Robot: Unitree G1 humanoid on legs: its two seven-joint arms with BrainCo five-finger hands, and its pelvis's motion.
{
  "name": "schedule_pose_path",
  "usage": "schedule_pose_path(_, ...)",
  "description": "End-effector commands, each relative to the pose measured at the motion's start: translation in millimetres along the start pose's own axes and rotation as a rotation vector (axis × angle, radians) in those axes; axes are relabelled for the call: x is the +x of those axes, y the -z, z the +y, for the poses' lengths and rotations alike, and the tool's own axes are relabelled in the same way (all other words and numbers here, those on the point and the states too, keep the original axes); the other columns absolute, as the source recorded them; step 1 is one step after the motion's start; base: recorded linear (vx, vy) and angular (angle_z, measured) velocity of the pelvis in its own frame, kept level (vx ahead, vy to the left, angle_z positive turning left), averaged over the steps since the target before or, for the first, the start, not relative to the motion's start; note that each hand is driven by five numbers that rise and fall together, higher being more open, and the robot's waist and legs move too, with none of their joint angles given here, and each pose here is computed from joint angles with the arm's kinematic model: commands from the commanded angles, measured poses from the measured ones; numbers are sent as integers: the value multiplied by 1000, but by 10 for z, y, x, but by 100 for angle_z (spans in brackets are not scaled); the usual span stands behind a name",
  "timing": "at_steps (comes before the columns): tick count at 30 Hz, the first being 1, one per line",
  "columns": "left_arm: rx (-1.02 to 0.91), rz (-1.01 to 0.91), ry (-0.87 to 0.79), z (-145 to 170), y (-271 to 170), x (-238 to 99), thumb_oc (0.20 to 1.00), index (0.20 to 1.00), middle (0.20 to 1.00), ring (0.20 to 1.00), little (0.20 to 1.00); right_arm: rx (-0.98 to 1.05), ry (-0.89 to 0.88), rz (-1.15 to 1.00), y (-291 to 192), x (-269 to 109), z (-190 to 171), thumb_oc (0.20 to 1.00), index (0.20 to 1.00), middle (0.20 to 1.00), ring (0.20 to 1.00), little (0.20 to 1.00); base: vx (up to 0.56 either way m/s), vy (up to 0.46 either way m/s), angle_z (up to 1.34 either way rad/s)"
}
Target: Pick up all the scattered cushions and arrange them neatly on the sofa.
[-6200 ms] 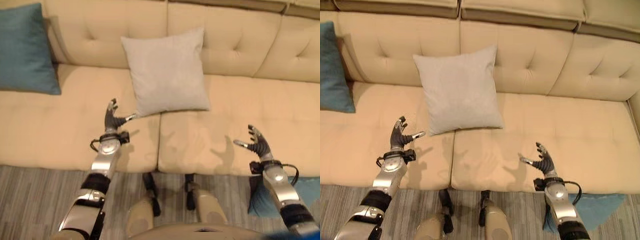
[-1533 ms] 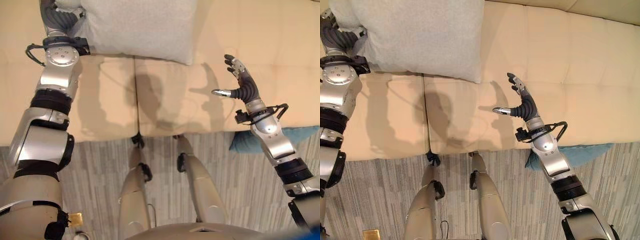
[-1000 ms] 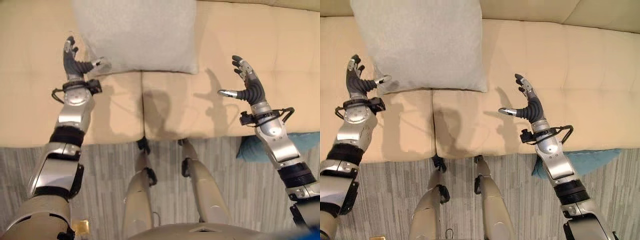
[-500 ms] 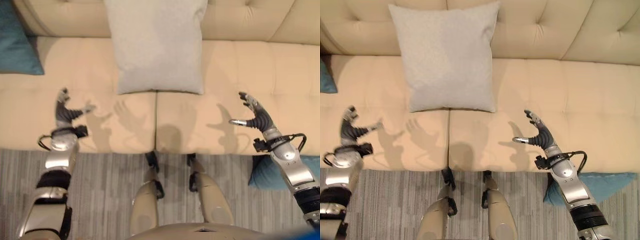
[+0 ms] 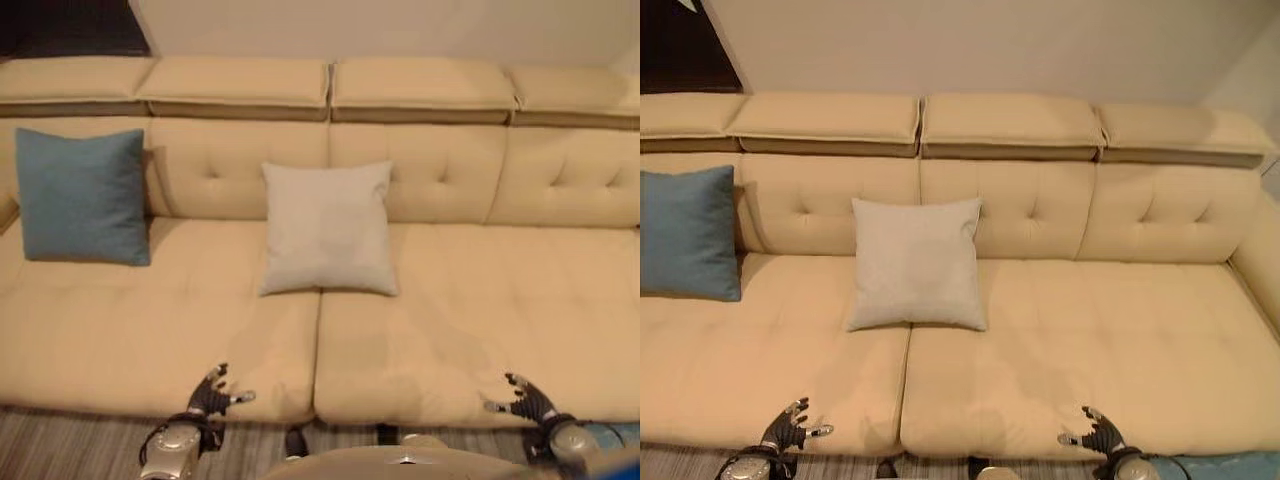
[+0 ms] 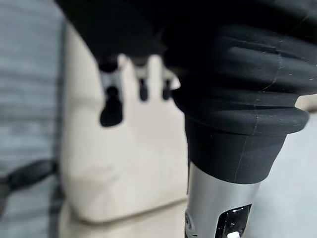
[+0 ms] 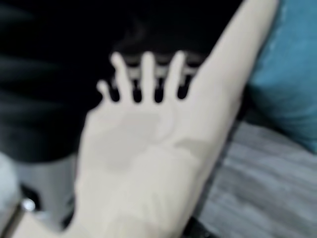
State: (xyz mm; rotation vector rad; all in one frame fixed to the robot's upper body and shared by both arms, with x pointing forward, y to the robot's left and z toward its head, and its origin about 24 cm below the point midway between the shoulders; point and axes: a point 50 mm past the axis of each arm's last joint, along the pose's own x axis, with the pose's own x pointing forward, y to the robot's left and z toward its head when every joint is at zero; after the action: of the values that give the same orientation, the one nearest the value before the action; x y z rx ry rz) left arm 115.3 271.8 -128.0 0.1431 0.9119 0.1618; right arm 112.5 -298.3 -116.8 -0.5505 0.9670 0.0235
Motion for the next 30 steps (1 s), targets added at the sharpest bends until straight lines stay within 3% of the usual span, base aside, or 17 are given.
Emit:
schedule_pose_path(1,54,-49,-19,78,-171,48,1000,1000,1000,1000,1000,-7,25,-77,-272,83,-72,1000,1000,1000,1000,1000,-75,7,-10)
schedule_pose_path(6,-29,32,-5,-90,54,26,1000,1000,1000,1000,1000,-24,8,-21,-250,129,-53,1000,1000,1000,1000,1000,-81,82,-73)
schedule_pose_path(12,-42,54,-10,-162,18,83,1000,1000,1000,1000,1000,5,30,-1,-320,191,-43,1000,1000,1000,1000,1000,-161,164,-86)
schedule_pose_path(18,32,53,-50,-32,-53,106,1000,1000,1000,1000,1000,-14,1,23,-331,219,77,1000,1000,1000,1000,1000,-274,111,-109)
schedule_pose_path(30,-17,132,-71,-5,140,58,1000,1000,1000,1000,1000,70,-5,119,-79,167,214,1000,1000,1000,1000,1000,-137,-40,-55)
